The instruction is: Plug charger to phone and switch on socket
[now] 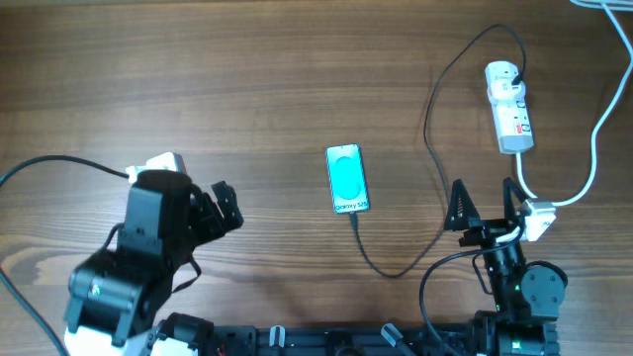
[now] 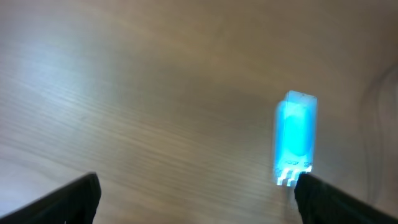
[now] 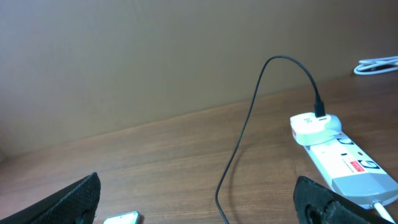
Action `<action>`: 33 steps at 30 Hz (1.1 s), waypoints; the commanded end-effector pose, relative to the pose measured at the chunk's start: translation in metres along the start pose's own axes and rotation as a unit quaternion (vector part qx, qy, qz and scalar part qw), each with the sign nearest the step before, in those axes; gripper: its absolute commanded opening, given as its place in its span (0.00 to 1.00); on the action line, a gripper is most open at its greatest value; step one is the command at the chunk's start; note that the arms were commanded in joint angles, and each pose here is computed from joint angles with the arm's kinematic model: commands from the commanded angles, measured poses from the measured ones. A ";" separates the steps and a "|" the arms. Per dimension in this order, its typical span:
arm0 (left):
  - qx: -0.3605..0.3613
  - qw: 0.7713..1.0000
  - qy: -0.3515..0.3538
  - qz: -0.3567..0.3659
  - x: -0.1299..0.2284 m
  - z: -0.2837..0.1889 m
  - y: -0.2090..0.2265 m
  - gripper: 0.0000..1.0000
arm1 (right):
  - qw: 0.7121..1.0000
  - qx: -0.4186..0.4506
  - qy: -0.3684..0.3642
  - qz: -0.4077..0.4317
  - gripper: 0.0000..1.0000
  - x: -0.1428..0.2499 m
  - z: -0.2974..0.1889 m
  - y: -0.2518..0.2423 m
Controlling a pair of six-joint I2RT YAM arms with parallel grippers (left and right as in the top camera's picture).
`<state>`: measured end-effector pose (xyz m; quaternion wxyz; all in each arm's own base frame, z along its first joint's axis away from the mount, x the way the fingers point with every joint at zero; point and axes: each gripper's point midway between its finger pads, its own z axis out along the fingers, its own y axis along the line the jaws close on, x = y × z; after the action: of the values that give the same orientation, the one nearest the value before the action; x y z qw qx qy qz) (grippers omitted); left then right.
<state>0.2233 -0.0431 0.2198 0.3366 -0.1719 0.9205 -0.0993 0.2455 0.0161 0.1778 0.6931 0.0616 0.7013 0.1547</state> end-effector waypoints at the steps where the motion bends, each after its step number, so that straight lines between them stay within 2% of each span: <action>1: 0.068 0.991 -0.117 -0.015 -0.003 0.007 0.007 1.00 | 1.000 0.006 -0.006 -0.011 1.00 -0.002 0.000 -0.002; 4: 0.128 0.969 -0.207 -0.045 0.031 0.051 0.035 1.00 | 1.000 0.006 -0.006 -0.011 1.00 -0.002 0.000 -0.002; 6: 0.152 0.947 -0.277 -0.050 0.025 0.068 0.042 1.00 | 1.000 0.006 -0.006 -0.011 1.00 -0.002 0.000 -0.002; 8: 0.142 0.941 -0.307 -0.033 0.016 0.062 0.046 1.00 | 1.000 0.006 -0.006 -0.010 1.00 -0.002 0.000 -0.002; 11: 0.088 0.933 -0.348 -0.020 0.005 0.056 0.063 1.00 | 1.000 0.006 -0.006 -0.011 1.00 -0.002 0.000 -0.002; 13: 0.091 0.921 -0.378 -0.025 -0.002 0.054 0.064 1.00 | 1.000 0.006 -0.006 -0.011 1.00 -0.002 0.000 -0.002; 29: 0.092 0.920 -0.382 -0.011 -0.002 0.056 0.064 1.00 | 1.000 0.006 -0.006 -0.011 0.99 -0.002 0.000 -0.002; 31: 0.061 0.915 -0.398 -0.024 -0.008 0.053 0.075 1.00 | 1.000 0.006 -0.006 -0.011 1.00 -0.002 0.000 -0.002; 33: 0.063 0.915 -0.397 -0.023 -0.007 0.053 0.075 1.00 | 1.000 0.006 -0.006 -0.010 1.00 -0.002 0.000 -0.002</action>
<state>0.2455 0.0170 0.1623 0.6762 -0.1913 0.7029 -0.1106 0.2456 0.0151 0.1769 0.6931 0.0627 0.7020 0.1513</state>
